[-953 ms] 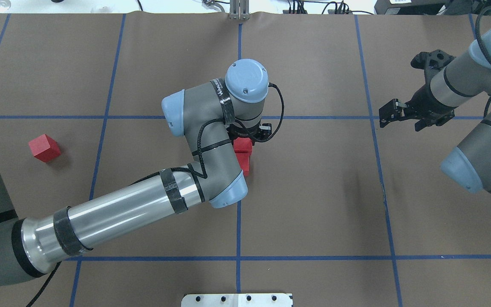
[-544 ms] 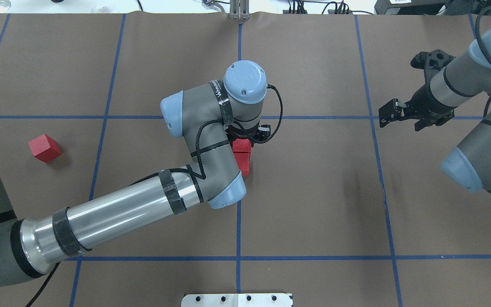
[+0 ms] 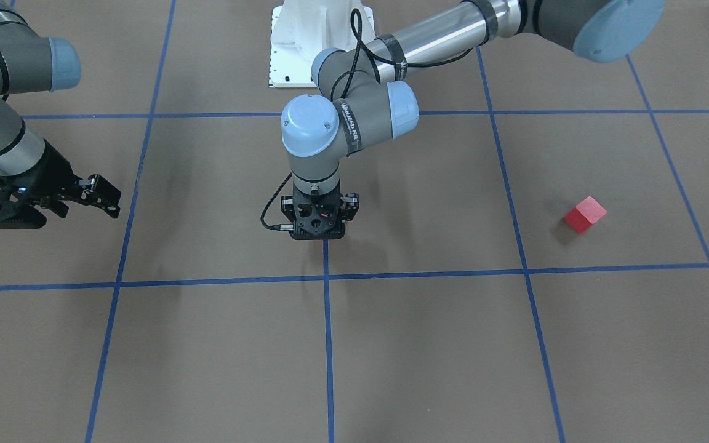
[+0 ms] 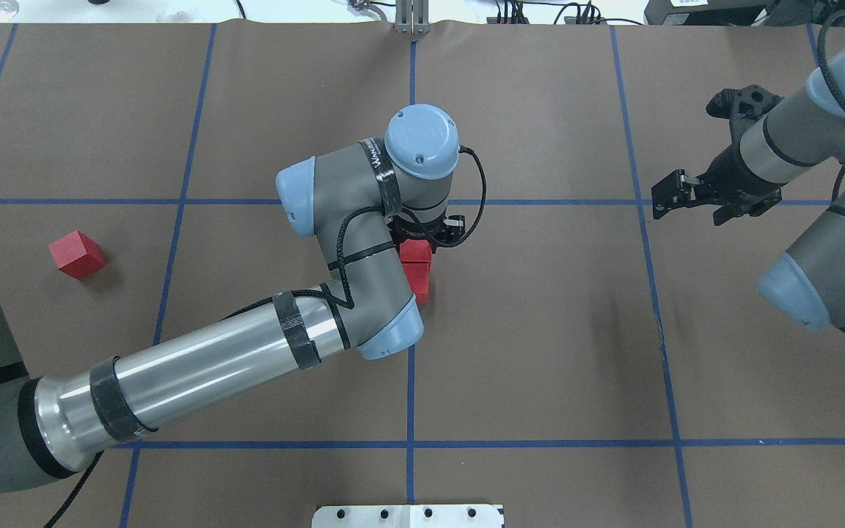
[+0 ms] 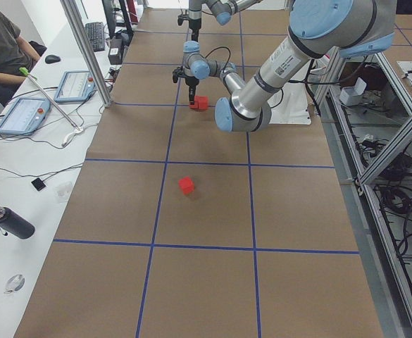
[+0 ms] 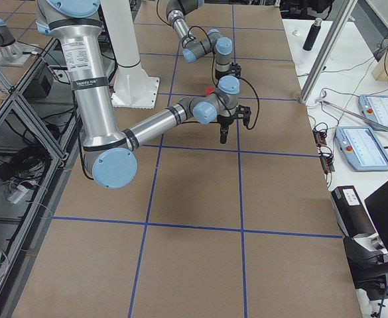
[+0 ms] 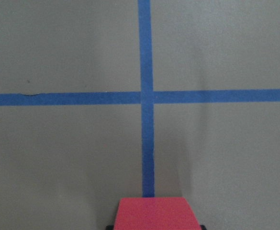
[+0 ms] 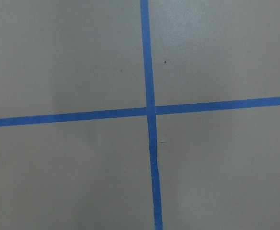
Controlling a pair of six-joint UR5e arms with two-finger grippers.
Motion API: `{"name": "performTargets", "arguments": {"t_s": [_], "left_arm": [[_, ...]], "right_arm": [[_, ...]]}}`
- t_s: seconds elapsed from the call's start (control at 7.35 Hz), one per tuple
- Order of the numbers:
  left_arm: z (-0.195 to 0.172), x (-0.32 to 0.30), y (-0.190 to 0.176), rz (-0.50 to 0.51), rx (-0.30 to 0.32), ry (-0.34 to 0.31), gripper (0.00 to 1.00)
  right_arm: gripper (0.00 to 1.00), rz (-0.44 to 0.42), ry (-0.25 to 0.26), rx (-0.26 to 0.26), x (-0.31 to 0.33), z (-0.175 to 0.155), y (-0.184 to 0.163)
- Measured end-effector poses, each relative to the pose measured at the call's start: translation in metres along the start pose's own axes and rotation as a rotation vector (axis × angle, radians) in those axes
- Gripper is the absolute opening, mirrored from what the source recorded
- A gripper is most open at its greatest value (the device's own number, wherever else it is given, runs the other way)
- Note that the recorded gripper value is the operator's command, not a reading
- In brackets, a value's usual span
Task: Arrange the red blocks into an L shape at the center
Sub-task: 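Lower the held cube beside the center cube, farther from the robot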
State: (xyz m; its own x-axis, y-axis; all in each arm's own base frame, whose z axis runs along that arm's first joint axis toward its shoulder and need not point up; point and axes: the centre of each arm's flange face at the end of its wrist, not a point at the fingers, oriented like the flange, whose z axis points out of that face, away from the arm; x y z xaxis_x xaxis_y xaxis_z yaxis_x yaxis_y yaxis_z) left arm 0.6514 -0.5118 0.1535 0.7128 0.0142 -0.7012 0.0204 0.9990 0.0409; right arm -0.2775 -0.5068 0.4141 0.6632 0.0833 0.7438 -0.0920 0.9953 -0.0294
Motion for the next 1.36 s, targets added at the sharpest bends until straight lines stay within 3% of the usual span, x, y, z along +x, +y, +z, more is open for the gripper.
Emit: {"name": "performTargets", "arguments": {"t_s": [0.41,1.22,1.36], "left_arm": [[0.0033,-0.0028,0.0038,-0.002,-0.035,0.012,0.0],[0.0027,-0.0044,0.0046,-0.002,-0.038,0.015,0.0],[0.0025,-0.0044,0.0045,-0.002,-0.038,0.015,0.04]], "right_arm": [[0.99,0.0,0.0,0.0,0.0,0.0,0.0],[0.99,0.0,0.0,0.0,0.0,0.0,0.0],[0.99,0.0,0.0,0.0,-0.0003,-0.0002,-0.0001]]}}
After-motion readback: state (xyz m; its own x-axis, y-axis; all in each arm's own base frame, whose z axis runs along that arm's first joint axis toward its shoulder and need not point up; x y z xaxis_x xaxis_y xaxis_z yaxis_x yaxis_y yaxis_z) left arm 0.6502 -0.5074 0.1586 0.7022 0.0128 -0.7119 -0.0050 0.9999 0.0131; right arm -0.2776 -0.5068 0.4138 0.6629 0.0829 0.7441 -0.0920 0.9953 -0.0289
